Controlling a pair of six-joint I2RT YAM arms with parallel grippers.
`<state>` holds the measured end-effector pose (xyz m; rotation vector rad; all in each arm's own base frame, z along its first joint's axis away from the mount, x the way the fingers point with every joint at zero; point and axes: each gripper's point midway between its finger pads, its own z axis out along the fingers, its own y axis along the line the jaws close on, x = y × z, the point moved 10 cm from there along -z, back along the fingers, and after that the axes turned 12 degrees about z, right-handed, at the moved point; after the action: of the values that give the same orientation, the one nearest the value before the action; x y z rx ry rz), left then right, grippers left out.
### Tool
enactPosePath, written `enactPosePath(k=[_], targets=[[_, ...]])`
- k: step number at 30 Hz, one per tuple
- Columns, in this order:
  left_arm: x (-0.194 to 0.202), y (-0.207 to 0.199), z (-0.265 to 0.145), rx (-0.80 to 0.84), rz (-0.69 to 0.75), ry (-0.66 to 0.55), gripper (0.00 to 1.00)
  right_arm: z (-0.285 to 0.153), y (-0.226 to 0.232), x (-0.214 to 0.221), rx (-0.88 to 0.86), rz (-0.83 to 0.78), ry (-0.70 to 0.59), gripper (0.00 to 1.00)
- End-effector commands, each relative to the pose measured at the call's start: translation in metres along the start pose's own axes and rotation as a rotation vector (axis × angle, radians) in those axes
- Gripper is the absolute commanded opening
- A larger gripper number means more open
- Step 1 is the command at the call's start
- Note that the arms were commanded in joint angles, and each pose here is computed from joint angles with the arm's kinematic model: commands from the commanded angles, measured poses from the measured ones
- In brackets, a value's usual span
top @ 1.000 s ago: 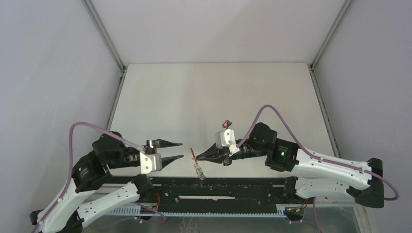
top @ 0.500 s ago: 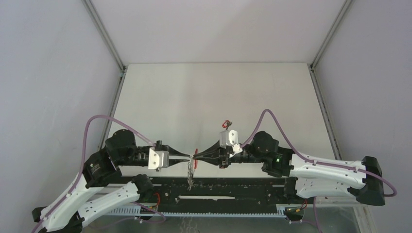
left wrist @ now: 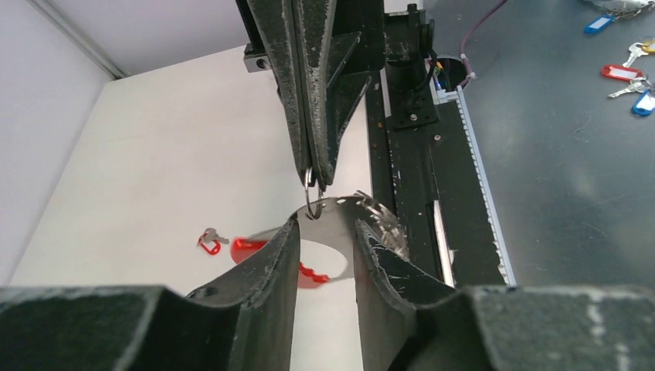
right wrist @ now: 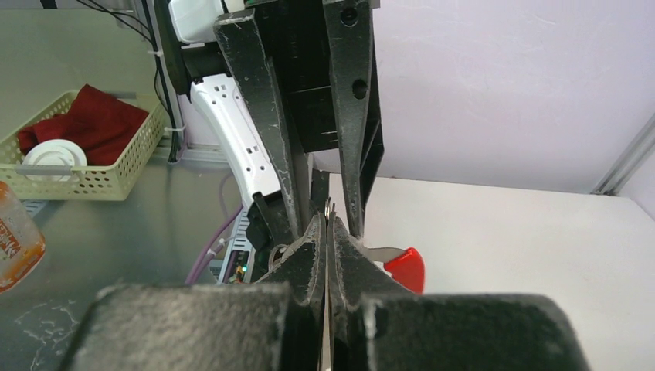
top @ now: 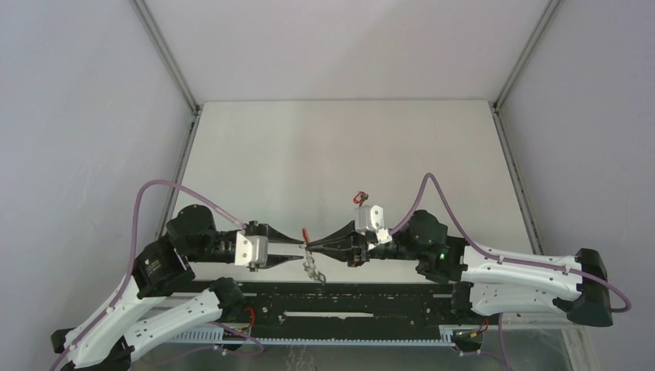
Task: Put the keys on the keyring
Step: Adjust the keyring.
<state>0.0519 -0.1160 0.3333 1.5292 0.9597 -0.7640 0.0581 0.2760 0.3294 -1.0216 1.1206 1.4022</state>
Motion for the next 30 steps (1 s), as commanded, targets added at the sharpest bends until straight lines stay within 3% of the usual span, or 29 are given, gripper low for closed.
enactPosePath(k=[1, 9, 18, 21, 23, 27, 30], targets=[[0.001, 0.006, 0.006, -0.039, -0.028, 0.0, 0.37, 0.004, 0.006, -0.013, -0.035, -0.003, -0.083, 0.0], [-0.001, 0.005, 0.006, -0.062, -0.083, -0.015, 0.23, 0.005, 0.007, -0.013, -0.039, 0.004, -0.085, 0.0], [-0.01, 0.005, 0.005, -0.038, -0.098, -0.053, 0.19, 0.008, 0.005, -0.006, -0.032, 0.012, -0.081, 0.0], [-0.008, 0.004, 0.005, -0.036, -0.088, -0.052, 0.09, 0.009, 0.005, -0.004, -0.03, 0.014, -0.075, 0.0], [-0.005, 0.003, 0.005, -0.025, -0.063, -0.046, 0.01, 0.01, 0.006, -0.003, -0.037, 0.016, -0.073, 0.0], [0.003, 0.005, 0.003, -0.032, 0.052, -0.001, 0.0, 0.008, 0.006, -0.002, -0.035, 0.012, -0.058, 0.0], [0.006, 0.013, -0.001, -0.077, 0.182, 0.04, 0.0, 0.004, 0.005, 0.0, -0.019, -0.004, -0.028, 0.15]])
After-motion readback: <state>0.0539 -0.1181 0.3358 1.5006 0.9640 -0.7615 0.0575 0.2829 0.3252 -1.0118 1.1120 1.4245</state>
